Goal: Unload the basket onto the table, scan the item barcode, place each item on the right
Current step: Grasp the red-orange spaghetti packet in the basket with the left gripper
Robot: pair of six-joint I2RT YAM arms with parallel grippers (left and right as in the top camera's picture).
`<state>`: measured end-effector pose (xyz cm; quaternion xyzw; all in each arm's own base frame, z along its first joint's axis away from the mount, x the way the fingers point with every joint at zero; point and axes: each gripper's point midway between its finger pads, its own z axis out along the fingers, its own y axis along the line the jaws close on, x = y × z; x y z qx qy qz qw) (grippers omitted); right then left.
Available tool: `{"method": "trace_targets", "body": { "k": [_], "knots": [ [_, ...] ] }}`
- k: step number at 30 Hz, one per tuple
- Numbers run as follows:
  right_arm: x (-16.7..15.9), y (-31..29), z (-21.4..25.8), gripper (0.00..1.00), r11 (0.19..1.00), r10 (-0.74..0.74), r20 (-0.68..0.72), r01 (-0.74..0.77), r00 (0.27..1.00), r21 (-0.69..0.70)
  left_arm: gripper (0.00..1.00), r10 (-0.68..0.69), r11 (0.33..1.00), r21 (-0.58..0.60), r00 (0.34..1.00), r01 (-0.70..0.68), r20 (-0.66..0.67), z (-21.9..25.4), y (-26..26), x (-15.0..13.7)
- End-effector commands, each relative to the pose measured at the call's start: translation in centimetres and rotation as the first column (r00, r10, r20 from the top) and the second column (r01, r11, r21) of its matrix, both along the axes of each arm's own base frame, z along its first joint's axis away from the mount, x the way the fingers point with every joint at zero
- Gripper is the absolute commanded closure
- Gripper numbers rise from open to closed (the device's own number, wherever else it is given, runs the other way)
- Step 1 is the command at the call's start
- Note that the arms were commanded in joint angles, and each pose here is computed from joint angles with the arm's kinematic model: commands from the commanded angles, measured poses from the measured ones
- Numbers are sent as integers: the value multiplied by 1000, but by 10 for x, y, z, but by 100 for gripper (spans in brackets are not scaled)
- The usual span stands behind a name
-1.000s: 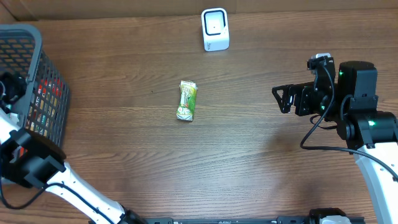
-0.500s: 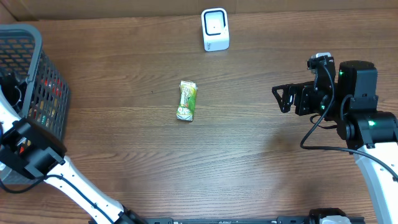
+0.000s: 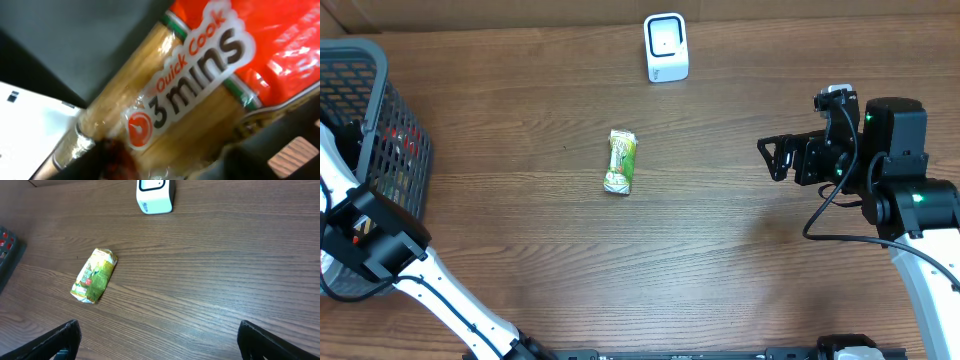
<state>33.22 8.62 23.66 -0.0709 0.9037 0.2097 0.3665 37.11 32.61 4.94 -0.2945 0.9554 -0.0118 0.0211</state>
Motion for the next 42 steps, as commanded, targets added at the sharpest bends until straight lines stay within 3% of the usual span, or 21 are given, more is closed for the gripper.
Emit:
{"method": "trace_targets", "body": {
  "k": [1,2,10,15,16,18,21,34,35,36,37,39,40,42],
  "knots": [
    [3,0,11,0,1000,-2,30,2,1000,-1,81,10,996,-85,999,-14,-51,-36,-9,-7],
    [3,0,11,0,1000,-1,30,1,1000,-1,96,12,996,-84,999,-16,-51,-36,-8,-8],
    [3,0,11,0,1000,-1,31,1,1000,-1,96,201,975,-82,977,-206,-65,-25,6,-22],
    [3,0,11,0,1000,-1,31,1,1000,-1,96,232,969,-72,971,-236,-51,1,12,-26],
    [3,0,11,0,1000,-1,31,1,1000,-1,84,223,972,-71,974,-226,-48,2,12,-26],
    [3,0,11,0,1000,-1,31,1,1000,-1,41,218,973,-72,975,-221,-52,1,11,-26],
    [3,0,11,0,1000,-1,30,1,1000,-1,0,212,974,-60,972,-219,-98,-8,10,-34],
    [3,0,11,0,1000,-2,30,2,1000,-1,0,199,977,-35,962,-209,-189,-39,8,-49],
    [3,0,11,0,1000,-2,30,2,1000,-1,3,196,978,-36,962,-207,-189,-39,7,-48],
    [3,0,11,0,1000,-2,30,2,1000,-1,15,195,978,-37,962,-206,-189,-39,6,-48],
    [3,0,11,0,1000,-2,30,2,1000,-1,33,194,978,-44,963,-206,-185,-39,5,-46],
    [4,0,11,0,1000,-2,32,2,999,-1,85,194,976,-62,964,-208,-183,-39,1,-46],
    [4,0,11,0,1000,-2,34,2,999,-1,96,193,975,-70,964,-209,-185,-38,-1,-46],
    [4,0,12,0,1000,-2,37,2,999,-1,96,192,975,-78,962,-210,-194,-37,-3,-48]
  ]
}}
